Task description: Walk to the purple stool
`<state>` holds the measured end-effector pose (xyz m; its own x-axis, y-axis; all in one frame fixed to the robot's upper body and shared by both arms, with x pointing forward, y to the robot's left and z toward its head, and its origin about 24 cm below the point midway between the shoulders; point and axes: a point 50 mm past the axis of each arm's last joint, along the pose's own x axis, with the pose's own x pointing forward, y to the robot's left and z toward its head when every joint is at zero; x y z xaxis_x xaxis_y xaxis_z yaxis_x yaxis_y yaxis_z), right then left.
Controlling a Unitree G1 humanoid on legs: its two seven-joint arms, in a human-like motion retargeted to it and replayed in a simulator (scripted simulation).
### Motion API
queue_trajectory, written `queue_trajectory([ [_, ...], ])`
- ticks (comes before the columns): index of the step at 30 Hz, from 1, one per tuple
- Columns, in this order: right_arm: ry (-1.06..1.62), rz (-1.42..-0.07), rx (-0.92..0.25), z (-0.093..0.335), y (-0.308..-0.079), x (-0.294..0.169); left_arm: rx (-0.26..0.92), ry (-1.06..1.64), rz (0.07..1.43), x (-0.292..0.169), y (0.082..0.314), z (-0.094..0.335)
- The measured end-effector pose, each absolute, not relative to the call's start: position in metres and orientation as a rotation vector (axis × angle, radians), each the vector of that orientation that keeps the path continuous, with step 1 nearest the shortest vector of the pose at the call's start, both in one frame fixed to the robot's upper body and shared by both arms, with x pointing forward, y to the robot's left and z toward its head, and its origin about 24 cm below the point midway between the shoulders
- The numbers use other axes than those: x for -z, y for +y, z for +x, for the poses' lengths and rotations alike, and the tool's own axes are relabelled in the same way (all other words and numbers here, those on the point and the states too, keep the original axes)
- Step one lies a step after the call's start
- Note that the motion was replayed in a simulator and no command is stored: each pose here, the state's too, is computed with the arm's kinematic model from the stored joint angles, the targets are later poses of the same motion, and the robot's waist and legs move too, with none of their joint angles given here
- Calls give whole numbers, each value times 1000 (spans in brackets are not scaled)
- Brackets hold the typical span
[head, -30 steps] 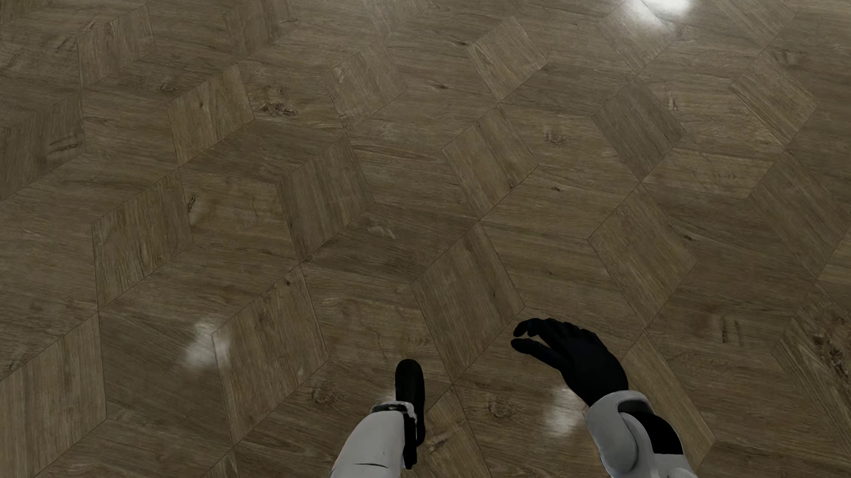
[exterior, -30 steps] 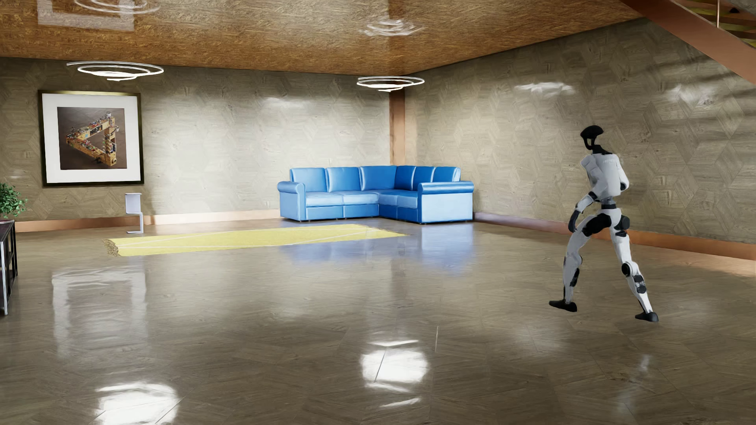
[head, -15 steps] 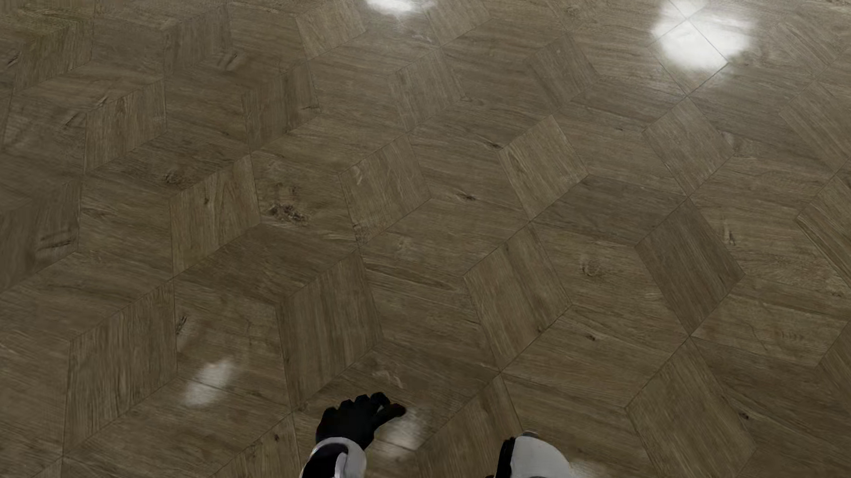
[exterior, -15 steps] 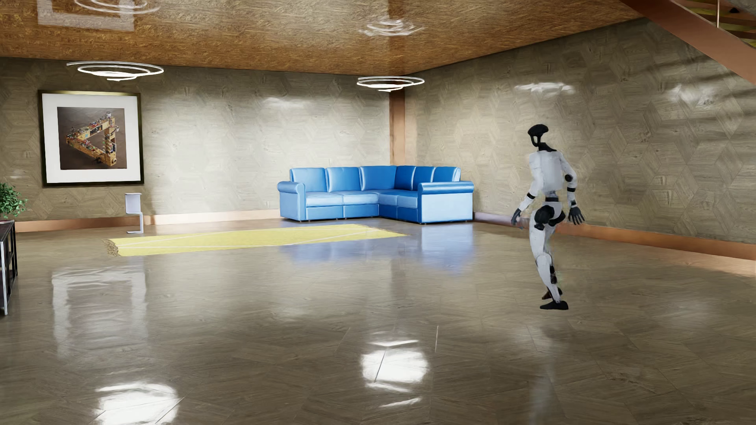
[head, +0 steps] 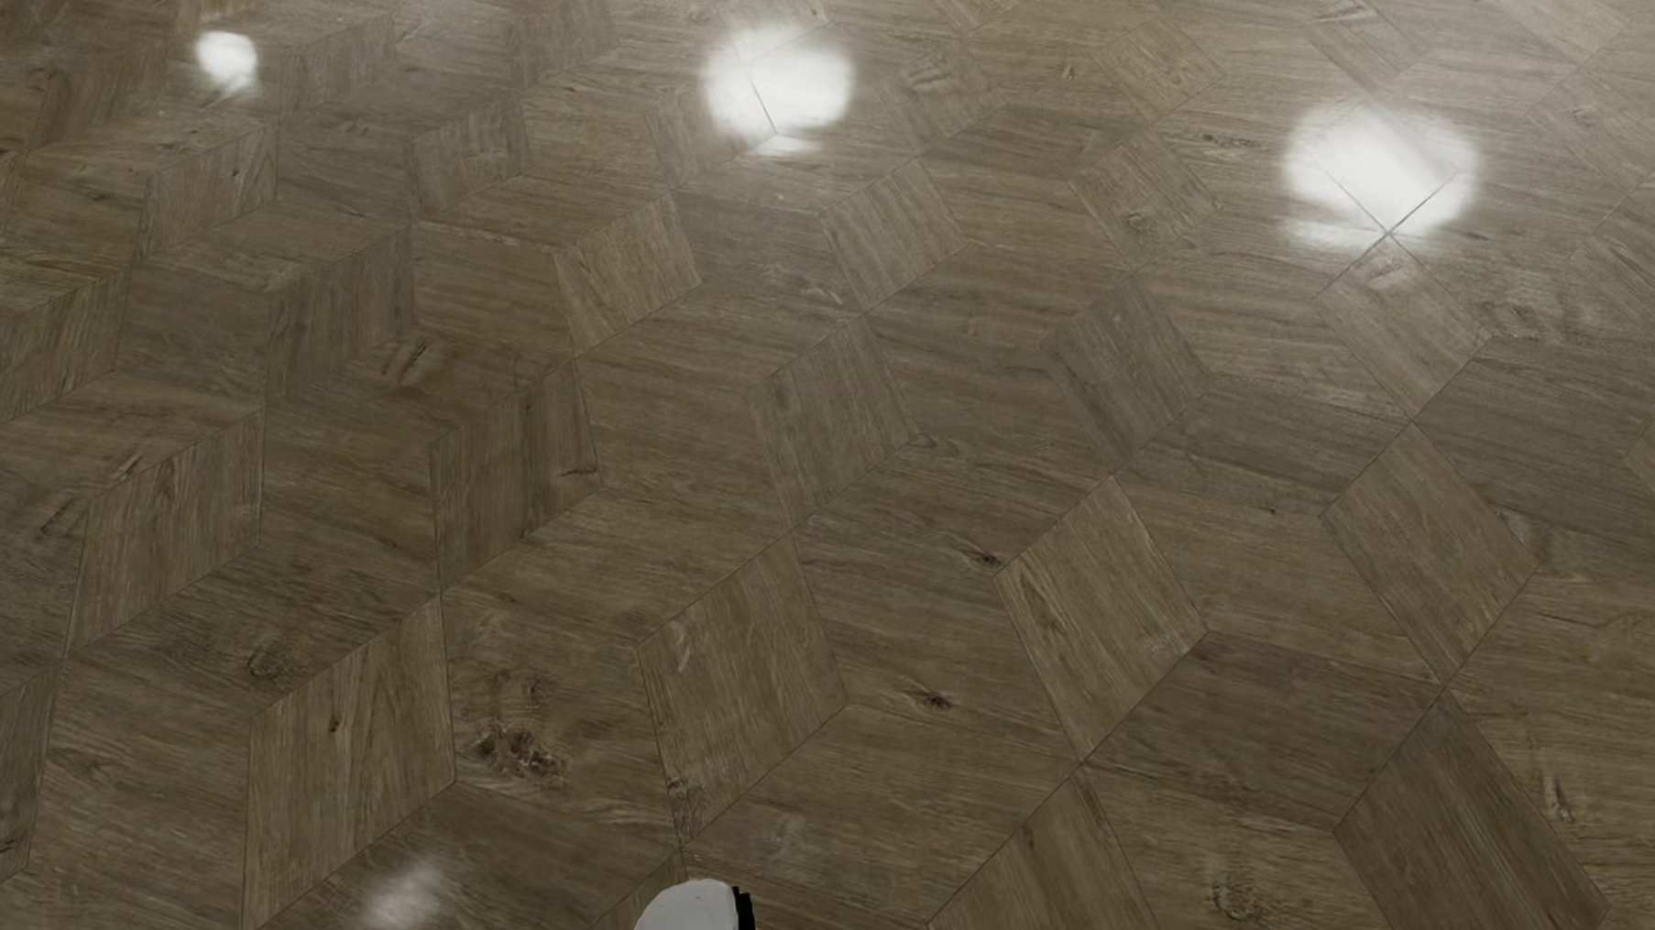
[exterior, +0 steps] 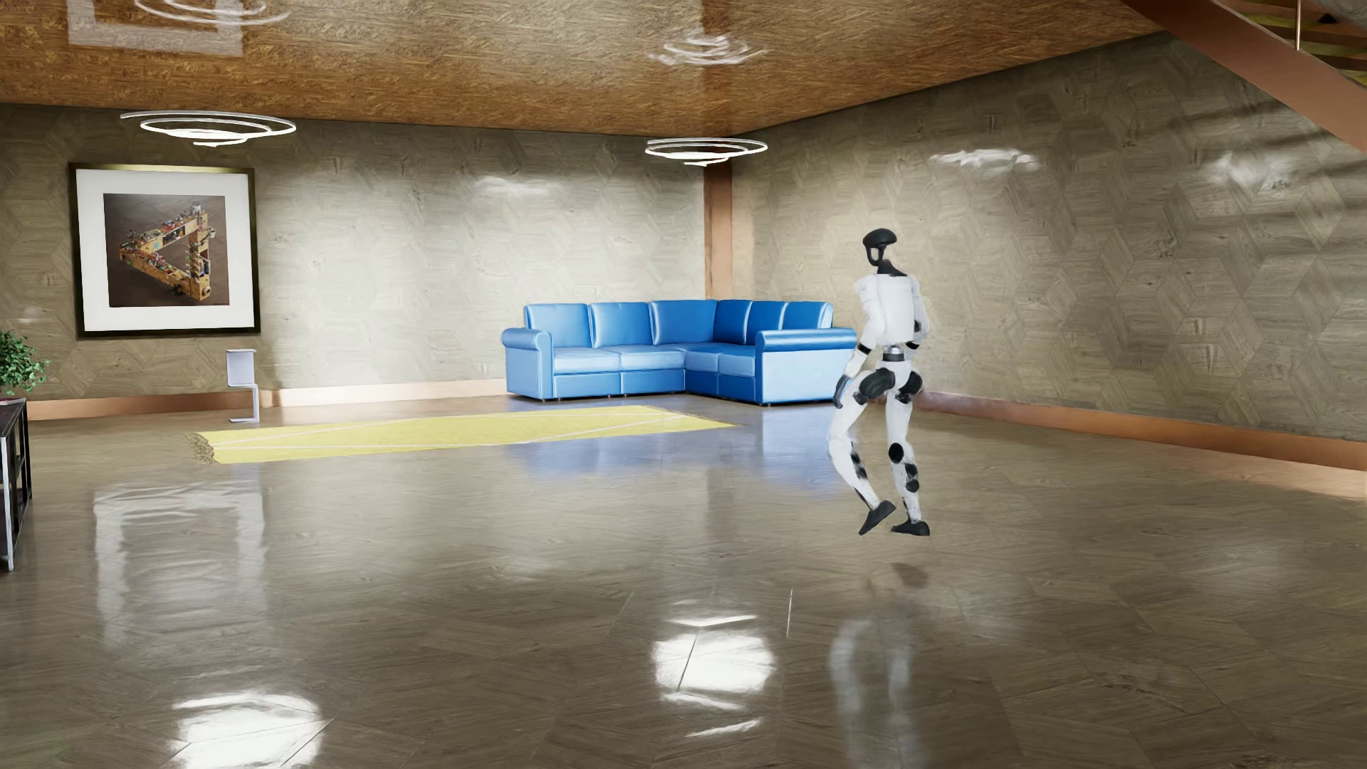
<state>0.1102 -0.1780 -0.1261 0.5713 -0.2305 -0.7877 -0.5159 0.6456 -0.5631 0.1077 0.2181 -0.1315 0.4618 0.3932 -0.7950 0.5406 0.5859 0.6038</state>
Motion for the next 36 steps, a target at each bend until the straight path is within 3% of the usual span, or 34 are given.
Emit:
queue_trajectory([
  [4,576,-1000,-143,178,-177,72,233,1599,984,146,257,-5],
  [6,532,-1031,-125,189,-184,59,362,1759,1002,145,260,-46],
  [9,689,-1098,-71,172,-210,73,537,1766,1018,149,244,-54],
  [11,880,-1072,-77,147,-217,100,611,1621,1089,157,225,-18],
  [13,1073,-955,-183,115,-209,126,619,1359,1241,157,208,54],
  [14,1125,-928,-274,99,-201,135,557,1222,1281,151,198,92],
  [16,1165,-893,-422,73,-197,140,383,944,1228,126,174,166],
  [19,1214,-797,-303,44,-209,137,233,495,1125,58,143,262],
  [22,1304,-785,-143,12,-212,141,191,176,1251,-8,129,318],
  [24,1380,-812,-252,-3,-205,149,160,126,1343,-24,138,327],
  [26,1423,-821,-405,-10,-196,155,134,171,1367,-15,154,319],
  [27,1424,-817,-426,-7,-193,156,130,234,1351,0,163,307],
  [30,1311,-819,-278,26,-193,152,180,622,1276,72,188,246],
  [32,1168,-798,-168,60,-189,143,269,966,1235,122,203,172],
  [34,1006,-791,-162,100,-184,130,438,1222,1186,152,209,92],
  [36,851,-847,-175,138,-179,112,766,1397,1145,167,203,22],
])
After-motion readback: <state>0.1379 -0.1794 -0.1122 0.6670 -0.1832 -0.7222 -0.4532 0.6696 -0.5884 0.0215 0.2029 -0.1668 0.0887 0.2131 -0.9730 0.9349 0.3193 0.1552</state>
